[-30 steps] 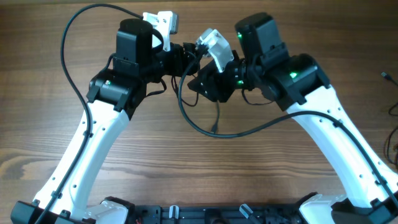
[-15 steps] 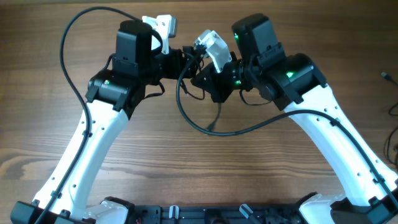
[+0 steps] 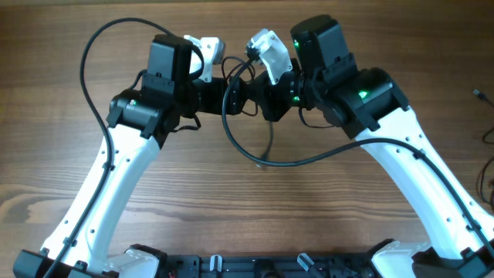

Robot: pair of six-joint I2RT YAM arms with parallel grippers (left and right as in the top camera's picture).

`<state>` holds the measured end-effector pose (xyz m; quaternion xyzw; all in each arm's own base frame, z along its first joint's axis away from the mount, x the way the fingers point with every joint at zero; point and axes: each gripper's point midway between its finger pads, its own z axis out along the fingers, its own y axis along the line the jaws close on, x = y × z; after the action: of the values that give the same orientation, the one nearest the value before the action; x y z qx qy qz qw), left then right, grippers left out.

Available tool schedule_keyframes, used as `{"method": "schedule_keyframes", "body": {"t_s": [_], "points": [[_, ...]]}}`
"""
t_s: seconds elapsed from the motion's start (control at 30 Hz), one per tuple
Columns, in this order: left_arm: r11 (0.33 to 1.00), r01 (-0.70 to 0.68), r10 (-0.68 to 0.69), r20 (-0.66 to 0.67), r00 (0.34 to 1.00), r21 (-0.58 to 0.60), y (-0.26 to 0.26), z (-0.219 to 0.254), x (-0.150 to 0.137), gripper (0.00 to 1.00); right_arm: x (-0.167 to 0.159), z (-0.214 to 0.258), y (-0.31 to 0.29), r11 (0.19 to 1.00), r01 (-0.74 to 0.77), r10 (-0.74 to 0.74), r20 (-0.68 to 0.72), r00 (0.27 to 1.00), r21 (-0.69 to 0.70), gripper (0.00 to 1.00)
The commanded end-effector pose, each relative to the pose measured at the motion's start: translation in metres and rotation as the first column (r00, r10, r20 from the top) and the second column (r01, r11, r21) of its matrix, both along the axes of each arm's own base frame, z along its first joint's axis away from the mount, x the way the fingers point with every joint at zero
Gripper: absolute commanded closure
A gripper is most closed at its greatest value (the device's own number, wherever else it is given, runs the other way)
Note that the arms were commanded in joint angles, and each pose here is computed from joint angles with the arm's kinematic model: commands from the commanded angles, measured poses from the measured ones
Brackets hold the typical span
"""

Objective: Untangle cables

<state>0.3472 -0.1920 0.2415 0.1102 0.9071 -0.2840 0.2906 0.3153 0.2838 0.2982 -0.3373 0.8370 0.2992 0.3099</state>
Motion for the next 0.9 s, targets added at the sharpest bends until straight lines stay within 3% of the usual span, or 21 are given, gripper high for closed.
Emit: {"method": "schedule_keyframes", "body": {"t_s": [0.0,0.3,0.5,0.67,0.87], "points": [[0.981,0.182,-0.181,0.024,0.983,-0.072,-0.021,0.012,-0.022,0.11,0.006,0.013,-0.006,0.999,0.053,-0.053,0.050,0.997,0.005,0.96],[0.918,0.359,-0.348,0.089,0.933,-0.171,-0.041,0.031,-0.043,0.12,0.017,0.003,-0.023,0.986,0.147,-0.141,0.076,0.987,-0.079,0.96],[0.915,0.368,-0.340,0.174,0.924,-0.165,-0.040,0.051,-0.042,0.13,0.038,-0.003,-0.052,0.924,0.351,-0.337,0.111,0.935,-0.151,0.96],[0.938,0.322,-0.299,0.175,0.938,-0.125,-0.031,0.050,-0.038,0.16,0.052,0.006,-0.064,0.891,0.446,-0.441,0.074,0.895,-0.080,0.96],[0.954,0.287,-0.271,0.153,0.950,-0.093,-0.025,0.043,-0.035,0.16,0.039,0.047,-0.053,0.937,0.335,-0.342,0.060,0.938,0.096,0.96]]}}
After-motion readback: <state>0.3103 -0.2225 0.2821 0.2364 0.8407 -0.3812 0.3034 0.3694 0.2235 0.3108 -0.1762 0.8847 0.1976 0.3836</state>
